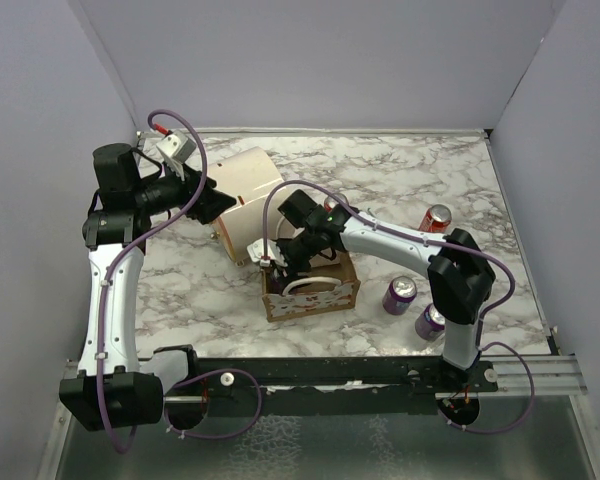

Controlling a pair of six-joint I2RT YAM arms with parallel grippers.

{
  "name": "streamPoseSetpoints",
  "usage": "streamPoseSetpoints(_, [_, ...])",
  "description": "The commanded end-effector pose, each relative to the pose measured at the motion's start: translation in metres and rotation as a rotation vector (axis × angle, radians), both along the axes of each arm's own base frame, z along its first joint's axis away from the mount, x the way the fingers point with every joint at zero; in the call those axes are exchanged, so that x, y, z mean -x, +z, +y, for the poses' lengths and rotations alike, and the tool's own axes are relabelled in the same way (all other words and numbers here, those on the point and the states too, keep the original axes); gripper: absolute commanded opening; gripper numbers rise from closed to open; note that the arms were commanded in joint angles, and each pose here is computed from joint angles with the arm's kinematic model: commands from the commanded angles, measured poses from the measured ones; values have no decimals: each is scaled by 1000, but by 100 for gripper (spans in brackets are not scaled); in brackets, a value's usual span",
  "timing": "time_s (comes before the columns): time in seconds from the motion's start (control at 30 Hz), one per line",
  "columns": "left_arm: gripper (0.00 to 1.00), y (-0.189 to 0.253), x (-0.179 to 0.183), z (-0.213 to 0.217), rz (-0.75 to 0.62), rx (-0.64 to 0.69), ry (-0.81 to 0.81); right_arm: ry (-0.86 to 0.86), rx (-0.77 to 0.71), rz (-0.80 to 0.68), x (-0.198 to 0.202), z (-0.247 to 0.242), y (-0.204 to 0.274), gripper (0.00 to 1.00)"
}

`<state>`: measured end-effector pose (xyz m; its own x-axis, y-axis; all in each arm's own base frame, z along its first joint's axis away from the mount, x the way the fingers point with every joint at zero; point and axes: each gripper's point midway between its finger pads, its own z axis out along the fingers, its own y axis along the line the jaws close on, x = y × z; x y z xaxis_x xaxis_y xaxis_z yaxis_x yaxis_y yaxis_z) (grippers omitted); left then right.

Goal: Place the beverage into the canvas bag

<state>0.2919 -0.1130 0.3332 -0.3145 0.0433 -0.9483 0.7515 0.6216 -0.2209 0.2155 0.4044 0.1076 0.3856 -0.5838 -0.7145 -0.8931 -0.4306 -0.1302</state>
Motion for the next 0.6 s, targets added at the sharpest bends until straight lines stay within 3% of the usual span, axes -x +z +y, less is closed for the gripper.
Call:
streamPoseSetpoints(0.0, [72,8,7,-2,-46,4,-29,-13,-62,-42,-8,15,12,37])
streamPoseSetpoints(0.23, [72,7,8,-2,-49,2,-30,-35,-65,-50,-12,17,18,58])
streamPoseSetpoints(0.57, [72,5,11,-3,-54,-1,-35,-53,-77,-53,-14,18,31,76])
